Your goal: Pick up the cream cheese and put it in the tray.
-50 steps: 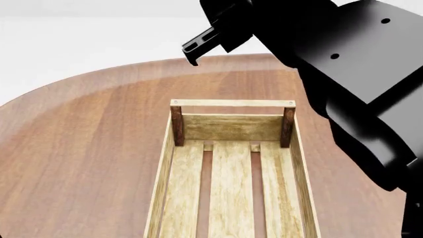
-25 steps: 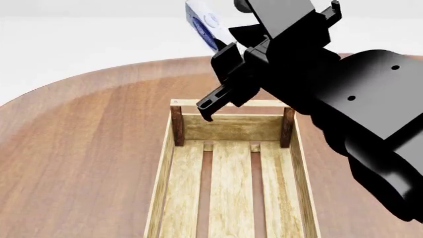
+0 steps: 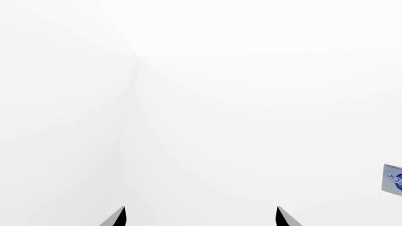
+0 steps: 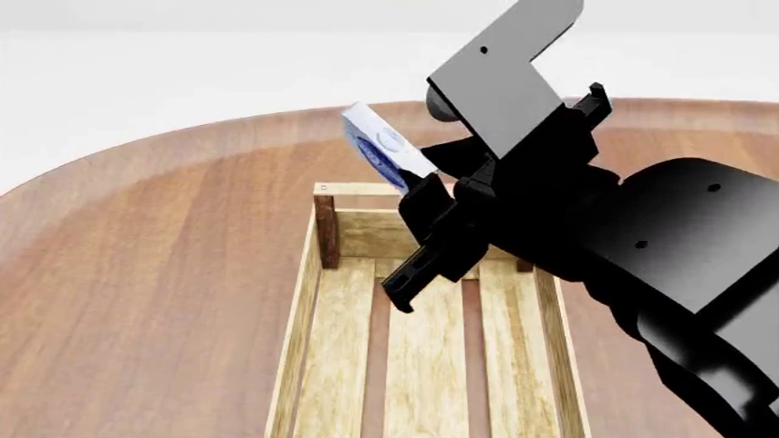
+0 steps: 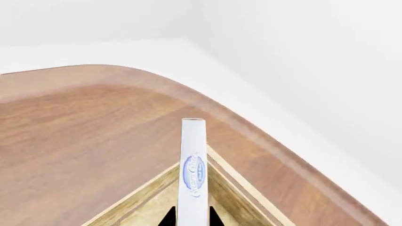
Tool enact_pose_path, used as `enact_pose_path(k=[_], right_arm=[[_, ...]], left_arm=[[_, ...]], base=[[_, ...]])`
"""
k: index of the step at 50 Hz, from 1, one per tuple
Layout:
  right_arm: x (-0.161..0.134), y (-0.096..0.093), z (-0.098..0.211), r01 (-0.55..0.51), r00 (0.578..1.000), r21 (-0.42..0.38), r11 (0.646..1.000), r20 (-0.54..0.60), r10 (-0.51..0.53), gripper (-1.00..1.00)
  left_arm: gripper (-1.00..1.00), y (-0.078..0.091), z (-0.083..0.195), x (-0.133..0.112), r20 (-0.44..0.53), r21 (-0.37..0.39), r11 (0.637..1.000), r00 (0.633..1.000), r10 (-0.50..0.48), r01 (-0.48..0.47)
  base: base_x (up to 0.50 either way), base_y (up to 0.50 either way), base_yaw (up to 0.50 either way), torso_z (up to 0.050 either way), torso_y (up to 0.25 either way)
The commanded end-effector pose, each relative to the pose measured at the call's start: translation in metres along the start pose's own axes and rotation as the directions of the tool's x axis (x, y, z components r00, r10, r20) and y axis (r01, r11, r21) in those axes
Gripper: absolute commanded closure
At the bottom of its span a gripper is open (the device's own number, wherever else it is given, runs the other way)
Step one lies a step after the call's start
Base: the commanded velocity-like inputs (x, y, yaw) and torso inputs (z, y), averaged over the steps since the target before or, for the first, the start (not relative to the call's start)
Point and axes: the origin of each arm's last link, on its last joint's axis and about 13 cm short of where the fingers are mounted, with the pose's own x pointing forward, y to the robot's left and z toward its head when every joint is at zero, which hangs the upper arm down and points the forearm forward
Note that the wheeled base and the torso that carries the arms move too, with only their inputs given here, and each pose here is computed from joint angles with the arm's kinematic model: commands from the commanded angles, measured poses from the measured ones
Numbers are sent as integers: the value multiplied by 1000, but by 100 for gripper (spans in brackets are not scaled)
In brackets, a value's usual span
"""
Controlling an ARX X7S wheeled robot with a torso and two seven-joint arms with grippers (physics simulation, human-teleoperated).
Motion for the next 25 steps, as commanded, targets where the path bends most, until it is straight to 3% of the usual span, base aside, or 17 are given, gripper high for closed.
enact_pose_path(k=[1, 19, 25], right_arm=[[-2, -4, -4, 21, 1000, -9, 1000, -21, -21, 100], [-1, -1, -9, 8, 996, -26, 1000, -86, -10, 100], [0, 1, -10, -5, 996, -28, 1000, -89, 3, 100]], left_arm=[[-100, -1, 0, 0, 0, 1, 1000, 1000, 0, 0], [-100, 2, 0, 3, -8, 27, 999, 999, 37, -37], [-100, 2, 0, 4, -19, 40, 998, 999, 39, -39]], base=[[0, 0, 0, 0, 0], [0, 0, 0, 0, 1], [0, 0, 0, 0, -130]])
